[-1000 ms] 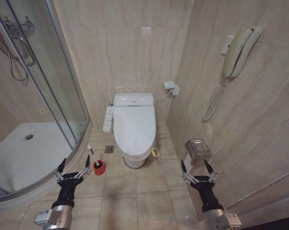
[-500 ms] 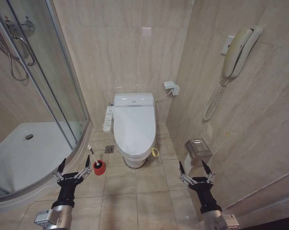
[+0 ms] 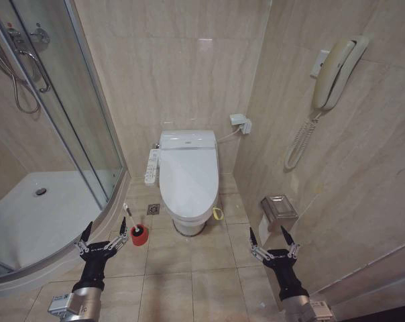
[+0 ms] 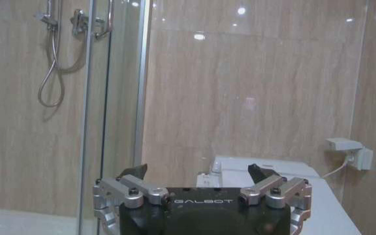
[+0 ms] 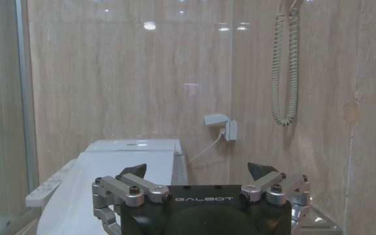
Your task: Open the toilet lid, clean the toilet bowl with a toilet brush, close the toilet lid, and flush.
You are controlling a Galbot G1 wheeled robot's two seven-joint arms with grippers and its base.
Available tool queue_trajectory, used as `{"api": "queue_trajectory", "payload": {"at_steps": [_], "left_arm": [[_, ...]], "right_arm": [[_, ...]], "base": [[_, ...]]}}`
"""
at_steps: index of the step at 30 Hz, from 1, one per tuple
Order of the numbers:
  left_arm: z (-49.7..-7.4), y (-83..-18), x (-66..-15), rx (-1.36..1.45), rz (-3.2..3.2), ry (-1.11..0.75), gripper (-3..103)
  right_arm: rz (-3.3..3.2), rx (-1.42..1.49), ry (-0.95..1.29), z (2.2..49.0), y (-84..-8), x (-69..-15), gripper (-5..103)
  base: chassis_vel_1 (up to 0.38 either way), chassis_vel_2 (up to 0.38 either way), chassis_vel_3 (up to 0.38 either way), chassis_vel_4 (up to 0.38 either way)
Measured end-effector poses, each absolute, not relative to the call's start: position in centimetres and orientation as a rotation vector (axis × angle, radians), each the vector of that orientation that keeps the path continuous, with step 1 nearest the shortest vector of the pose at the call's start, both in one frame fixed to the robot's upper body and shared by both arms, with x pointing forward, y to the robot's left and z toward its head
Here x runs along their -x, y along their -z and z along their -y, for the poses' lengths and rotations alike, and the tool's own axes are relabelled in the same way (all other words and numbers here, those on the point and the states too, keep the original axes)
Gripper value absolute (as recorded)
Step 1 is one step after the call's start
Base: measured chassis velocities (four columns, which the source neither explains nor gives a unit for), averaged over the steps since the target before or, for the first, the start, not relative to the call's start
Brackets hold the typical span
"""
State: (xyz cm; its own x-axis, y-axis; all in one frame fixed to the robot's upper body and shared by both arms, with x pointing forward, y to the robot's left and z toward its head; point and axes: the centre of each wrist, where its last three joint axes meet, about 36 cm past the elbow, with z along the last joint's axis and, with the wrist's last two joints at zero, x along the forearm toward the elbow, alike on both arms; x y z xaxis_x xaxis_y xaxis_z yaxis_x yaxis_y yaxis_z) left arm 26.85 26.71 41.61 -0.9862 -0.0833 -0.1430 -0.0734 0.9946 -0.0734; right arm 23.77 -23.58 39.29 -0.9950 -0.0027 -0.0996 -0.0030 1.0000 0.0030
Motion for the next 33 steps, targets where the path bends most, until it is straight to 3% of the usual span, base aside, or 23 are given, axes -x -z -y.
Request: {"api": "queue_trajectory", "payload": {"at_steps": [33], "left_arm": [[-26.71,-41.61,-26.85,0.118,-2.991,0.102,100]], "right_arm": [[-3.040,0.014,-0.039,23.69,-38.92,-23.90,100]], "base": [[-0.081,0.082,0.080,-0.093]]}}
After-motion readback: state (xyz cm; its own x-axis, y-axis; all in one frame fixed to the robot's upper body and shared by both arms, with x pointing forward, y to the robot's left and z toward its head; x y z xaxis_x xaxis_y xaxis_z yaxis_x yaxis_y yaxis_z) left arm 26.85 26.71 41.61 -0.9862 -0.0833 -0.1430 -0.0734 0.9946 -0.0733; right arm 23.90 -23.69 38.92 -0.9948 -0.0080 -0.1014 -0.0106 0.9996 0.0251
